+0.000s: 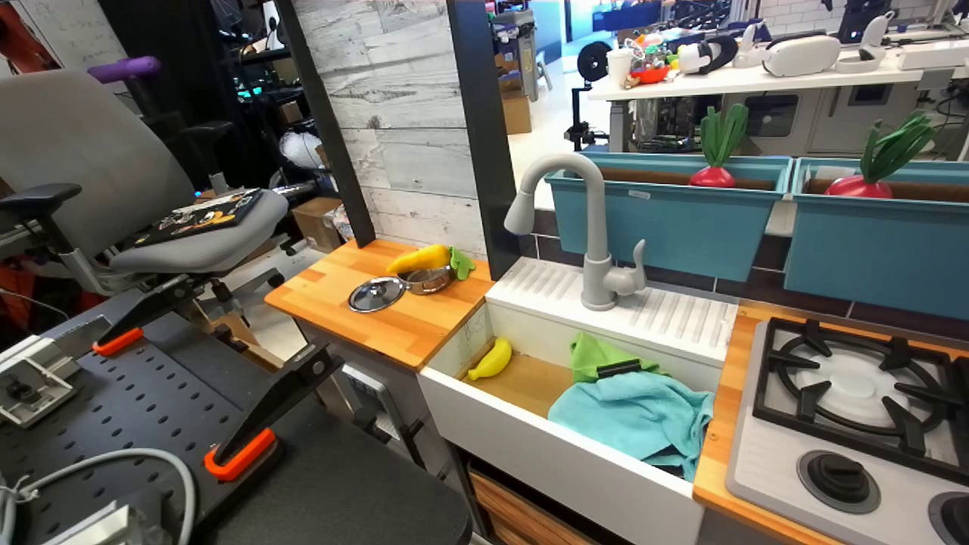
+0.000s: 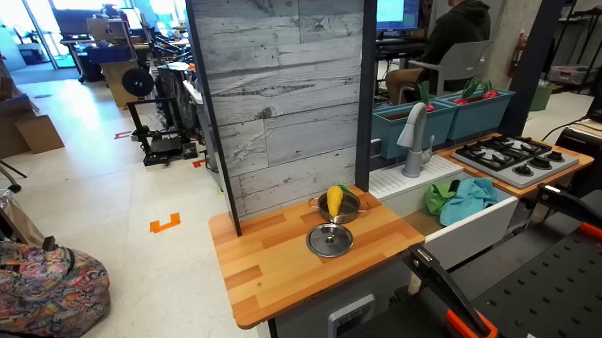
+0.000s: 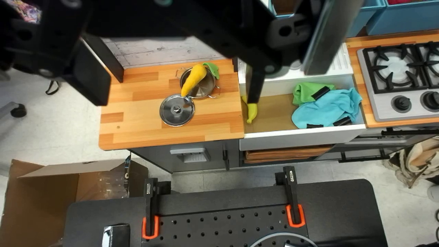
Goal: Center the faucet
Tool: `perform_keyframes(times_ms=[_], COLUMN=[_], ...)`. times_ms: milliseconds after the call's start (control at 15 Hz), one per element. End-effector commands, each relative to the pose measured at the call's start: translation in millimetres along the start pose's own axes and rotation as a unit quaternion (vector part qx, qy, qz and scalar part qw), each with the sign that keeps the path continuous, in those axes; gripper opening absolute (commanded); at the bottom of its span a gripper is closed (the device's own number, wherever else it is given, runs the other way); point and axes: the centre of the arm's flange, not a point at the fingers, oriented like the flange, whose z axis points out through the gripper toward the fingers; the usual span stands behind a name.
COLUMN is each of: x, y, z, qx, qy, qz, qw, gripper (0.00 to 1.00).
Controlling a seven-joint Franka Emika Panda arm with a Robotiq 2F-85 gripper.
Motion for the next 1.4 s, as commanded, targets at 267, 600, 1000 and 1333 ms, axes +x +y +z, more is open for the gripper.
perform_keyframes(times_ms=[267, 600, 1000, 1333], x=[60.2, 117.0, 178.6, 217.1], y=[20.4, 57.0, 92.4, 133.4], z=[31.3, 68.1, 113.7, 149.6], qx=[0.029, 0.059, 0.071, 0.075], qy=[0.016, 0.014, 0.013, 0.023], qz=[0.091, 0.180, 0.271, 0.344], qw=[0.9953, 0.9818, 0.9598, 0.9357], gripper=[1.00, 1.00, 1.00, 1.00])
